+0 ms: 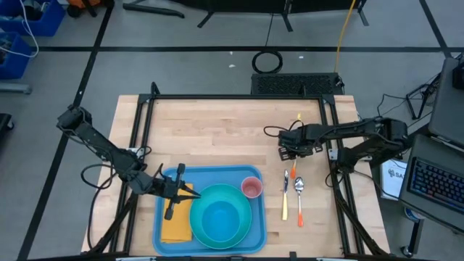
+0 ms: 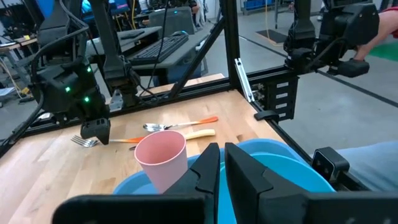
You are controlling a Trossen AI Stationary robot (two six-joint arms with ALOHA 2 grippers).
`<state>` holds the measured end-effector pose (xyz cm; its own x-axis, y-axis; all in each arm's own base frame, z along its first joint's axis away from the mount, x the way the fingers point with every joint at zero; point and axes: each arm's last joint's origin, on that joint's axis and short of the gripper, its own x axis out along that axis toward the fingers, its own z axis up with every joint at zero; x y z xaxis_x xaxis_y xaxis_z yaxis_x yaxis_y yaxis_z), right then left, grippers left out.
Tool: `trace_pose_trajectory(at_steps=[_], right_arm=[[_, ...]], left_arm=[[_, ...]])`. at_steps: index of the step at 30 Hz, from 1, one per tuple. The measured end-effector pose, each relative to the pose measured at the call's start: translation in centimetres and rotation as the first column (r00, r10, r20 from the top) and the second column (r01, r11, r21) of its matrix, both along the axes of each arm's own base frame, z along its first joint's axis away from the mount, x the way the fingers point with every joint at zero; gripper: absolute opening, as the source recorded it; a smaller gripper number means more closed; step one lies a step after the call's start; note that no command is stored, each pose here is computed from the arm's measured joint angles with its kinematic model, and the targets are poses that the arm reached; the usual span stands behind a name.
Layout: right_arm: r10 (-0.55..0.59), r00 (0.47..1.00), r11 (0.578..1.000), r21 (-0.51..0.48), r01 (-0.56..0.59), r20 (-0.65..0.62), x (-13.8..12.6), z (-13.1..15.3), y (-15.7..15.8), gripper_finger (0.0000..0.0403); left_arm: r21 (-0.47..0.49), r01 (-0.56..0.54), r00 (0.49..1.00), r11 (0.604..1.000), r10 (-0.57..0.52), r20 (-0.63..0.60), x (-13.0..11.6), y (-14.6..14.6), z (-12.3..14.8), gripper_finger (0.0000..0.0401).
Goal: Set up tray
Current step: Put the orange fork on the yellow table napkin
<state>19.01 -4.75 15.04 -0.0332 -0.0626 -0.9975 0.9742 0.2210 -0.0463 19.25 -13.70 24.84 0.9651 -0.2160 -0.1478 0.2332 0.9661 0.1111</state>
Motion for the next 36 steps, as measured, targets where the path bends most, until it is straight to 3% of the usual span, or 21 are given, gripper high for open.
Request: trace_pose_trajectory(at_steps=[10,21,26,33,36], right_arm=[[0.0,1.0,0.999,0.042,-0.002,0.029,0.4,-1.3,0.0,0.0164],[-0.028,0.999,0.998,0.059,0.03,-0.026,-2.4,-4.0,0.6,0.0156],[-0.01,1.0,0.999,0.046,0.011,-0.005,-2.3,-4.0,0.7,0.0113],[0.015,1.0,0.999,0.047,-0.016,0.023,-2.0,-4.0,0.7,0.002],[0.032,0.999,0.998,0.044,-0.033,0.024,-2.0,-4.0,0.7,0.001]], left_arm=[[-0.009,-0.003,1.0,1.0,0.003,-0.013,0.0,0.0,-0.1,0.0031],[-0.003,-0.004,1.0,1.0,0.004,-0.015,0.0,0.0,-0.2,0.0031],[-0.003,-0.01,1.0,1.0,0.01,-0.015,0.0,0.1,-0.2,0.0031],[-0.005,-0.009,1.0,1.0,0.009,-0.016,0.0,0.1,-0.2,0.0031],[-0.005,-0.009,1.0,1.0,0.009,-0.016,0.0,0.1,-0.2,0.0031]])
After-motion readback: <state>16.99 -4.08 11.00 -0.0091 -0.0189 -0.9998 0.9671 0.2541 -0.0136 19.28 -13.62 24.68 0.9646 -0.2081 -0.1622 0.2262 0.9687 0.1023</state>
